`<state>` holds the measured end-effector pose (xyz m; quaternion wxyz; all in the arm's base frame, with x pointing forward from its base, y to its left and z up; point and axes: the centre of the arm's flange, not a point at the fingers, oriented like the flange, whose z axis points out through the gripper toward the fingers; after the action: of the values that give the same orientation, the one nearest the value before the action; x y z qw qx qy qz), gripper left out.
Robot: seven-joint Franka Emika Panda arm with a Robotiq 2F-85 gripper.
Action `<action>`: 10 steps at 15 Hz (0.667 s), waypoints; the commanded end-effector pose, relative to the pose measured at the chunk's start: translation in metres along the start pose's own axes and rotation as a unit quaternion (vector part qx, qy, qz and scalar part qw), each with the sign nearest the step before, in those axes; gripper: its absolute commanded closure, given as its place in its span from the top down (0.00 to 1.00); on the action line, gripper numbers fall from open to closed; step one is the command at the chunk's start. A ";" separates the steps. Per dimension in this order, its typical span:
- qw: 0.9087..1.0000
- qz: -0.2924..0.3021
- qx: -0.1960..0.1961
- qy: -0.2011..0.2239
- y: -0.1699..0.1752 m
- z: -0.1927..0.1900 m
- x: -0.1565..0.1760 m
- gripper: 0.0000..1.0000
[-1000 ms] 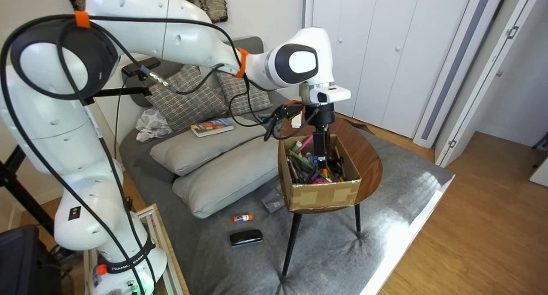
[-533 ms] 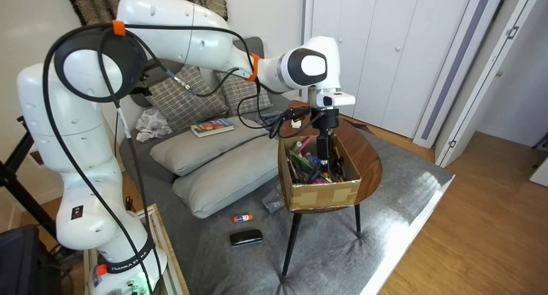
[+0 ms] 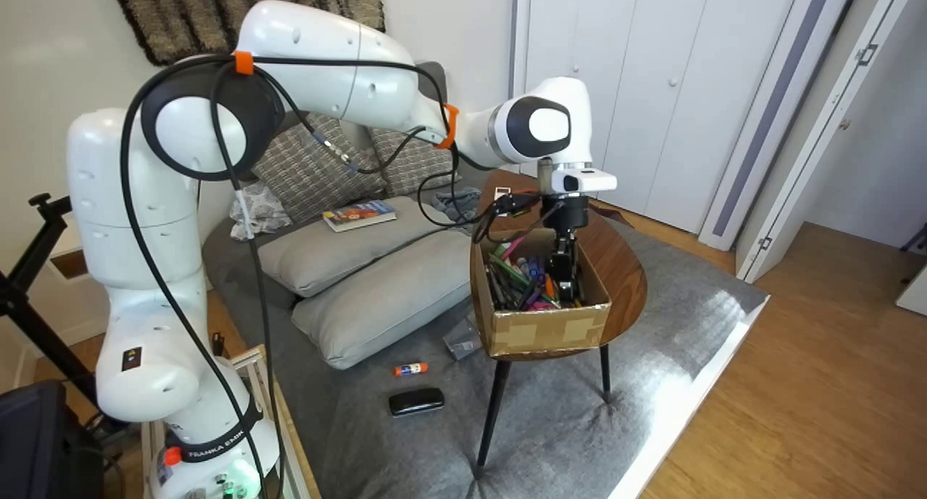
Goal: Remove the black pen from the box and put it on the table
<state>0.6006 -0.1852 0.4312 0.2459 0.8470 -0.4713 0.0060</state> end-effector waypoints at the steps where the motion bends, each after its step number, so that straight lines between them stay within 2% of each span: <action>1: 1.000 -0.010 -0.027 0.007 -0.011 0.002 0.007 0.05; 2: 0.999 -0.012 -0.031 0.007 -0.012 0.004 0.007 0.06; 5: 0.998 -0.018 -0.056 0.014 -0.013 0.008 0.005 0.17; 6: 0.998 -0.020 -0.063 0.018 -0.014 0.008 0.005 0.16; 7: 0.997 -0.022 -0.071 0.021 -0.014 0.009 0.004 0.26; 9: 0.996 -0.026 -0.082 0.025 -0.015 0.009 0.003 0.29; 10: 0.996 -0.028 -0.084 0.026 -0.017 0.010 0.003 0.38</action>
<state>0.6061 -0.1845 0.4147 0.3044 0.8400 -0.4488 -0.0154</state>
